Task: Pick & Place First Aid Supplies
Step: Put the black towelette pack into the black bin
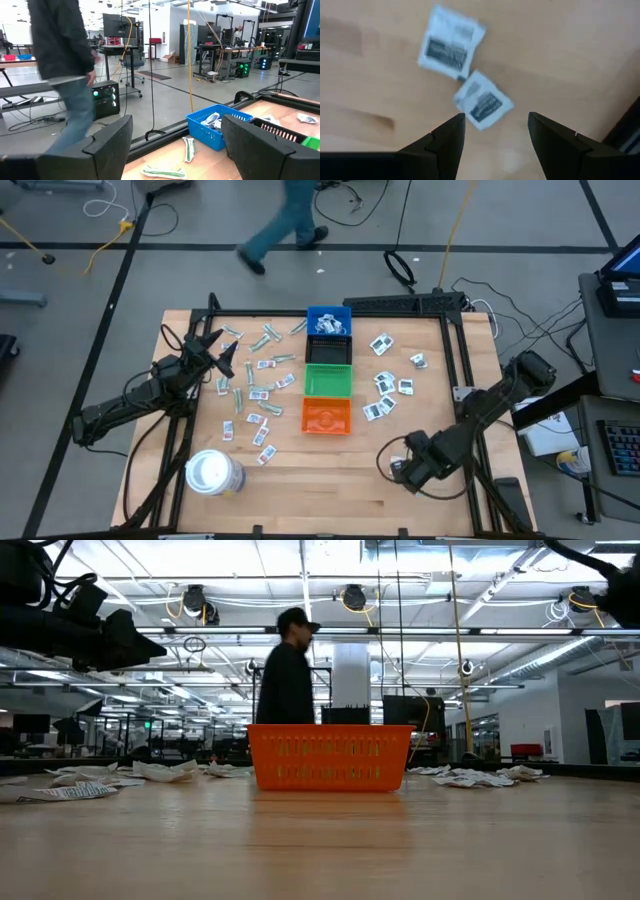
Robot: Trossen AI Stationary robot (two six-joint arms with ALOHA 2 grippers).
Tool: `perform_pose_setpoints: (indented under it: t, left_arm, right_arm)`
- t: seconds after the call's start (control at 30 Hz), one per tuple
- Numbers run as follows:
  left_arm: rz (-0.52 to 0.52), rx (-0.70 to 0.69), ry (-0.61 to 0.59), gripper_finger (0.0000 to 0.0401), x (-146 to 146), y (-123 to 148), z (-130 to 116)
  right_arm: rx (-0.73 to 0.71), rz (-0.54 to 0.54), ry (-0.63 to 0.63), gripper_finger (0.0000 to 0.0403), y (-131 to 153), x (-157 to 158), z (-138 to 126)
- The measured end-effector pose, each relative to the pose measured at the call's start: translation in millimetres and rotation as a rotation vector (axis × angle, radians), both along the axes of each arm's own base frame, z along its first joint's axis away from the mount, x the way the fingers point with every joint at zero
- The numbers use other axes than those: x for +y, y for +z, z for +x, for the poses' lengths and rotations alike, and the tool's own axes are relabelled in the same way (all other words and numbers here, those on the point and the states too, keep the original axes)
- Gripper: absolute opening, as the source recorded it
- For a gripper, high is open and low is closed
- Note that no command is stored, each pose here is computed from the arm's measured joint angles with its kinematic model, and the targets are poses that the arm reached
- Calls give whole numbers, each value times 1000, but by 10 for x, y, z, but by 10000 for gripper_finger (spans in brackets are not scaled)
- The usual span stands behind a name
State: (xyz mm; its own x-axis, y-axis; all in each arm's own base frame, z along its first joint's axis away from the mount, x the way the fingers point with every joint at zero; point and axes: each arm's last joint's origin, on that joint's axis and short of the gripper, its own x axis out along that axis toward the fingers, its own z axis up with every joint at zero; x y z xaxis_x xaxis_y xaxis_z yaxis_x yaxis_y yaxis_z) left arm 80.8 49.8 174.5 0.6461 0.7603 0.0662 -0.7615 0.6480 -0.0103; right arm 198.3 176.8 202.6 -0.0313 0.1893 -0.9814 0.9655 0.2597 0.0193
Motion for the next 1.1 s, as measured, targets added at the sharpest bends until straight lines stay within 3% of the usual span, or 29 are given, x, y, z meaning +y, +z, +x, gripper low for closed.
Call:
perform_pose_setpoints:
  t: [0.37, 0.73, 0.87, 1.1]
  left_arm:
    - [0, 0, 0, 305, 0, 0, 0]
    - [0, 1, 0, 305, 0, -1, 0]
    - [0, 0, 0, 306, 0, 0, 0]
    - [0, 0, 0, 305, 0, -1, 0]
  right_arm:
    - [32, -11, 145, 214, -419, 205, 136]
    - [47, 36, 163, 211, -625, 301, 227]
    - [48, 37, 160, 182, -629, 291, 236]
    - [54, 36, 162, 73, -633, 287, 233]
